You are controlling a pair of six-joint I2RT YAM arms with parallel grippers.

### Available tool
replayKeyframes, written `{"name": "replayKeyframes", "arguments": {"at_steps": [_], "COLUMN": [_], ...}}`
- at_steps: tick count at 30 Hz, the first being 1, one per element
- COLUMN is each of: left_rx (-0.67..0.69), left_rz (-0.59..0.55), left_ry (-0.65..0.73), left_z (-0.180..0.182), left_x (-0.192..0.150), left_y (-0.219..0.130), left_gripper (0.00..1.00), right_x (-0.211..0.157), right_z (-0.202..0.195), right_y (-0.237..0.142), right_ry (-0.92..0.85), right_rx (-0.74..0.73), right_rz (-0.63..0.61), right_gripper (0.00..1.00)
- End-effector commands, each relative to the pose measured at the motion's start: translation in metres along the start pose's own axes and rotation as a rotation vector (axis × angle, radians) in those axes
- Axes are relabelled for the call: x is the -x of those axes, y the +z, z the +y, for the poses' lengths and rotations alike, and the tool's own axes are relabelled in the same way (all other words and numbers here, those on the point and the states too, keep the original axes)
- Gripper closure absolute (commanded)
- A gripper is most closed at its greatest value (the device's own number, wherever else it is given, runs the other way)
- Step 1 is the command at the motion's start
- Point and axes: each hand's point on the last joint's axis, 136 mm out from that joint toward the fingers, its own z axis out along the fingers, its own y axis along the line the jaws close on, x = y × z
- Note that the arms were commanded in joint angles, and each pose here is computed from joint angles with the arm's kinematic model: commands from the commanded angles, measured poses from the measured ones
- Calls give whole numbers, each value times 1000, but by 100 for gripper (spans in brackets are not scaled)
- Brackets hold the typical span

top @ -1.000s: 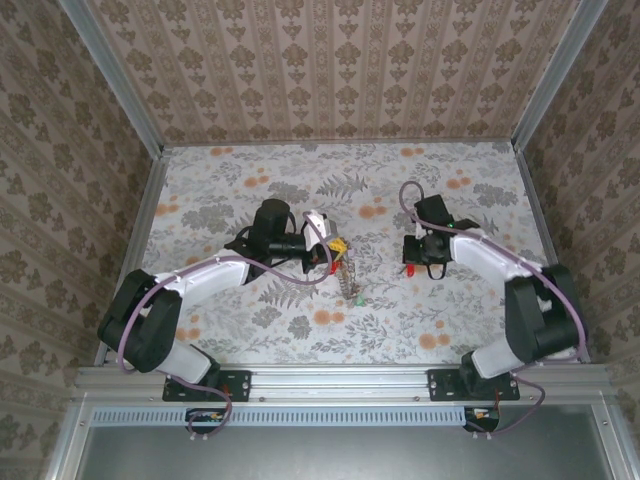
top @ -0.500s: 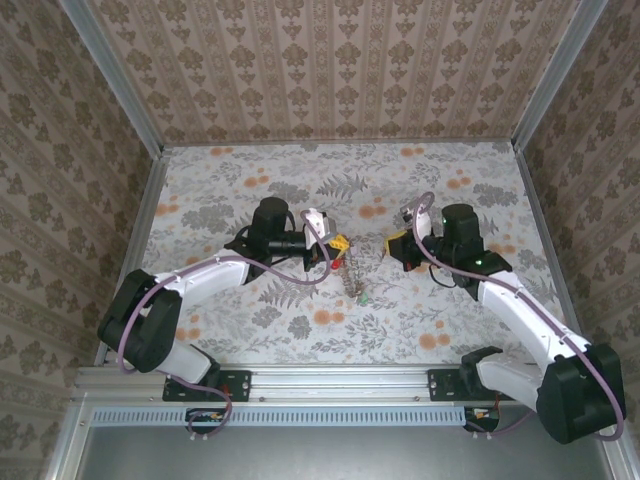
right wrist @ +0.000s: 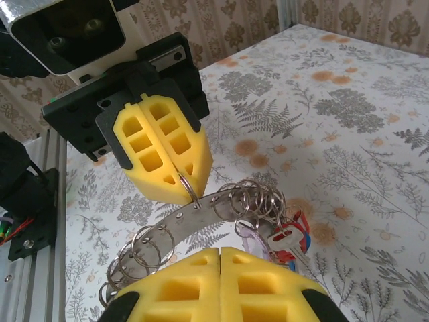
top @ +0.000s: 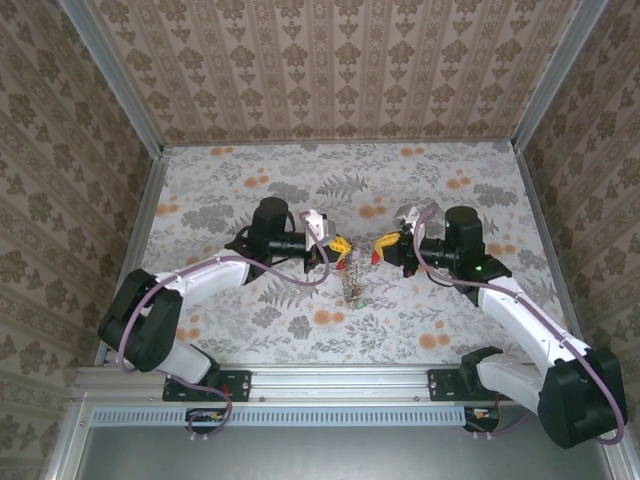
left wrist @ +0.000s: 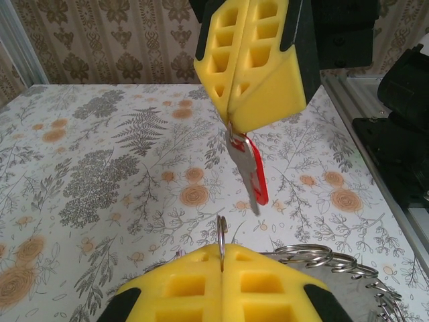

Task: Put the keys on the keyring

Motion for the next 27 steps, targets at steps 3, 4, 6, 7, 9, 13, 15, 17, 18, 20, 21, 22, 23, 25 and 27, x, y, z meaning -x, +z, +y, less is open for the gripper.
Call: {"name": "replayKeyframes", "arguments": {"at_steps": [3, 4, 6, 7, 9, 13, 15, 17, 18, 20, 21, 22, 23, 25, 27], "left_rx": [-23, -17, -7, -6, 0, -3, -3, -5, -5, -5, -5, -6, -6, -9, -9], "left_rz": [-48, -47, -42, -42, -44, -45, -46, -46, -46, -46, -47, -47, -47, -47, -47], "left_ry": [33, 34, 28, 26, 25, 22, 24, 23, 24, 24, 25, 25, 27, 28, 29], "left_z": [-1, 0, 2, 2, 2, 1, 1, 1, 1, 0, 0, 0, 1, 0, 0], "left_x": [15, 15, 14, 14, 15, 16, 16, 16, 16, 16, 17, 17, 17, 18, 18], "left_y": [3, 3, 3, 4, 4, 5, 5, 5, 5, 6, 6, 6, 6, 6, 6], "left_gripper": [100, 100, 100, 100, 100, 100, 100, 100, 100, 100, 100, 100, 100, 100, 100], "right_x": [25, 27, 29, 30, 29, 30, 30, 29, 30, 29, 28, 28, 28, 28, 30], "right_z": [16, 19, 23, 25, 29, 33, 31, 29, 27, 25, 24, 22, 21, 20, 18], "right_y": [9, 12, 16, 18, 23, 28, 30, 32, 33, 35, 36, 37, 38, 40, 42], "right_ry": [-85, -92, -104, -108, -108, -100, -106, -114, -114, -115, -115, -116, -117, -121, -127], "right_rx": [74, 87, 110, 121, 149, 176, 165, 149, 138, 130, 122, 113, 107, 96, 86], "right_rz": [-37, -37, -41, -41, -32, -23, -25, -23, -22, -18, -16, -13, -13, -14, -17], "right_gripper": [100, 100, 100, 100, 100, 100, 100, 100, 100, 100, 100, 100, 100, 100, 100]}}
